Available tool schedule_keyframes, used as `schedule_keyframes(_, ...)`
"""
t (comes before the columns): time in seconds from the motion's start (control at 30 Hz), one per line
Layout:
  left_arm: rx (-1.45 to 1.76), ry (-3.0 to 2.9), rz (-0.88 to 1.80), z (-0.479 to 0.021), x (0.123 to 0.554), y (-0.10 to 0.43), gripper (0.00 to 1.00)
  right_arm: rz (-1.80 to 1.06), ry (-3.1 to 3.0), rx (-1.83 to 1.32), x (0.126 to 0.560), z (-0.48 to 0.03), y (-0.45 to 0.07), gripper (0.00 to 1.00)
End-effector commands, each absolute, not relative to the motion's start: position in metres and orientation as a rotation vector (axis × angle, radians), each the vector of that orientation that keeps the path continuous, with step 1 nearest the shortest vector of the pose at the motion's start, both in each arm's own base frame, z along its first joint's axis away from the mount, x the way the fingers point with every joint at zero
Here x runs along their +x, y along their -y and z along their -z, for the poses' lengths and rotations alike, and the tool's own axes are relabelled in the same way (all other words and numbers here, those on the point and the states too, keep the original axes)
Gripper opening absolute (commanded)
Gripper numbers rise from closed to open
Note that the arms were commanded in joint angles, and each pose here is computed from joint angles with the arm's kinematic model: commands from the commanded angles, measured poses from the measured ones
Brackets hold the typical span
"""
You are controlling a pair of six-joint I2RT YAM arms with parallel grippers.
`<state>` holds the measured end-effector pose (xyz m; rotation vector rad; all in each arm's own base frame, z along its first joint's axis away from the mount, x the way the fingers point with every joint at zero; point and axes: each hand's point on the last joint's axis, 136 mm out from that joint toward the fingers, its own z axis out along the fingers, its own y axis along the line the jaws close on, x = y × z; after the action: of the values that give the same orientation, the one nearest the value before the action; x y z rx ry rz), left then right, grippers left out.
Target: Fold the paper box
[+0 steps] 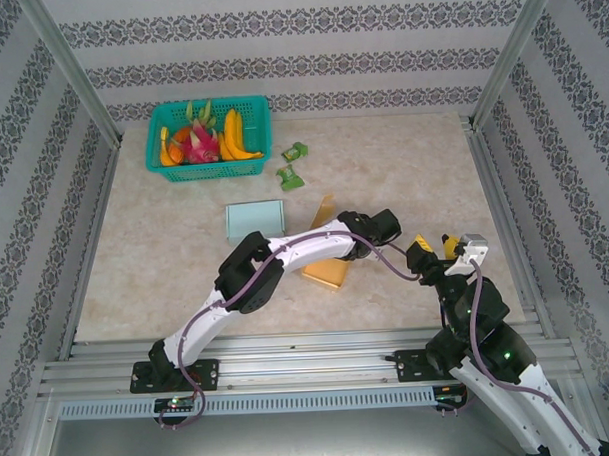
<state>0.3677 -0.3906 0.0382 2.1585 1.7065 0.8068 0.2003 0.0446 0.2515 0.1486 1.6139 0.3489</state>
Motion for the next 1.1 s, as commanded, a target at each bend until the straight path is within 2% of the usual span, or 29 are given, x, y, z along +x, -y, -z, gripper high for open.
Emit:
schedule_keyframes(0.0, 2.110, -1.690, -0.823, -0.044, 0.374, 0.403, 0.27, -0.349, -1.606, 0.162, 0.200, -0.251, -0.042, 0.70)
schedule_keyframes(0.23, 2.036, -1.694, -0.834, -0.070, 0.375, 0.405, 0.35, -0.338, -1.609, 0.162, 0.200, -0.249, -0.042, 0.70)
schedule_keyframes(0.63, 1.844, -1.785, -0.624, -0.132, 0.353, 0.413, 0.39, -0.339, -1.617, 0.143, 0.201, -0.247, -0.045, 0.70)
schedule_keyframes(0.83, 1.598, -1.922, -0.435, -0.177, 0.343, 0.413, 0.42, -0.359, -1.635, 0.094, 0.204, -0.247, -0.055, 0.70)
schedule_keyframes(1.07, 1.212, -2.136, -0.228, -0.229, 0.323, 0.380, 0.46, -0.422, -1.655, 0.012, 0.205, -0.248, -0.074, 0.70)
